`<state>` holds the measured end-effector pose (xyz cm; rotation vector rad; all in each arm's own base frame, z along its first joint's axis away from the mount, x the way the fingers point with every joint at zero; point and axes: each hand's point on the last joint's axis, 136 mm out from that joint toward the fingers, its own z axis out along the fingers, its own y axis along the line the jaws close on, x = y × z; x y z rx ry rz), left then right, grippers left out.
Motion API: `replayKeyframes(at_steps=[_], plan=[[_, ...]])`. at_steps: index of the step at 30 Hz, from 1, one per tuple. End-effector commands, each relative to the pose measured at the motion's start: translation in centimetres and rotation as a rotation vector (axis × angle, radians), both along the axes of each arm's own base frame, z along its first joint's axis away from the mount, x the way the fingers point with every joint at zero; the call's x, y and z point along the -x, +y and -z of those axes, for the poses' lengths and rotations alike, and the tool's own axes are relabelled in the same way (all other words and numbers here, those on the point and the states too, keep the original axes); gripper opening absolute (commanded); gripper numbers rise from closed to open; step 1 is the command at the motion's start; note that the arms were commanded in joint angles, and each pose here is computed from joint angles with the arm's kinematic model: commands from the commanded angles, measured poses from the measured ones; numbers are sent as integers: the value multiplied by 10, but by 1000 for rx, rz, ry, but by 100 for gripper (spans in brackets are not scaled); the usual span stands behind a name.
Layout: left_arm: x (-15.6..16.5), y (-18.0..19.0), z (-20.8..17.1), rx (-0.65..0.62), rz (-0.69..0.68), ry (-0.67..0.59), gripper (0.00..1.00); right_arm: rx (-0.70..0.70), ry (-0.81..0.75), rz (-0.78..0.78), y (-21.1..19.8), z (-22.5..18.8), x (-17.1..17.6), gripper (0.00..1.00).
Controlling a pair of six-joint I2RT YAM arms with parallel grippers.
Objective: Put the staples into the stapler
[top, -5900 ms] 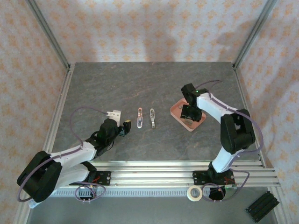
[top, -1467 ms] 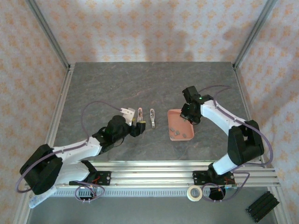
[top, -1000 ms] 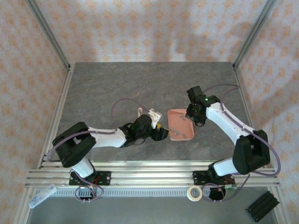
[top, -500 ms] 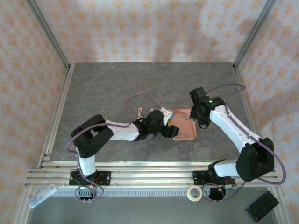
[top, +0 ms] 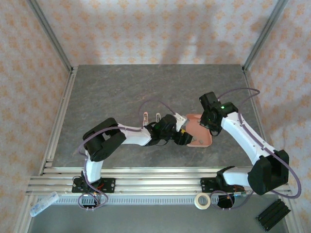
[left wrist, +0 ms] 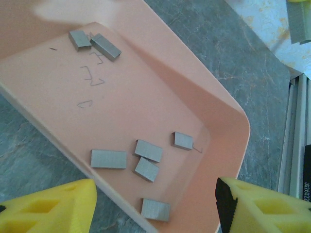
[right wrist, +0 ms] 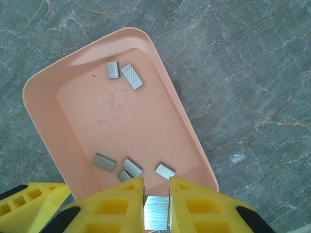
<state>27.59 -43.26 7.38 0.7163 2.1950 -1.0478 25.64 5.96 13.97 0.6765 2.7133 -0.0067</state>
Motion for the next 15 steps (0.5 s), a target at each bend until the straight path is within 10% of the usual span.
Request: replayKeyframes(at_steps=[1,15], plan=[[-7,13,-40,81,-56,-107,67,-25,-44,-16,3,-13,-3,18],[-32,170,-55,30,-446,-221,69,-88,-125,-181,102,-15,-40,18]])
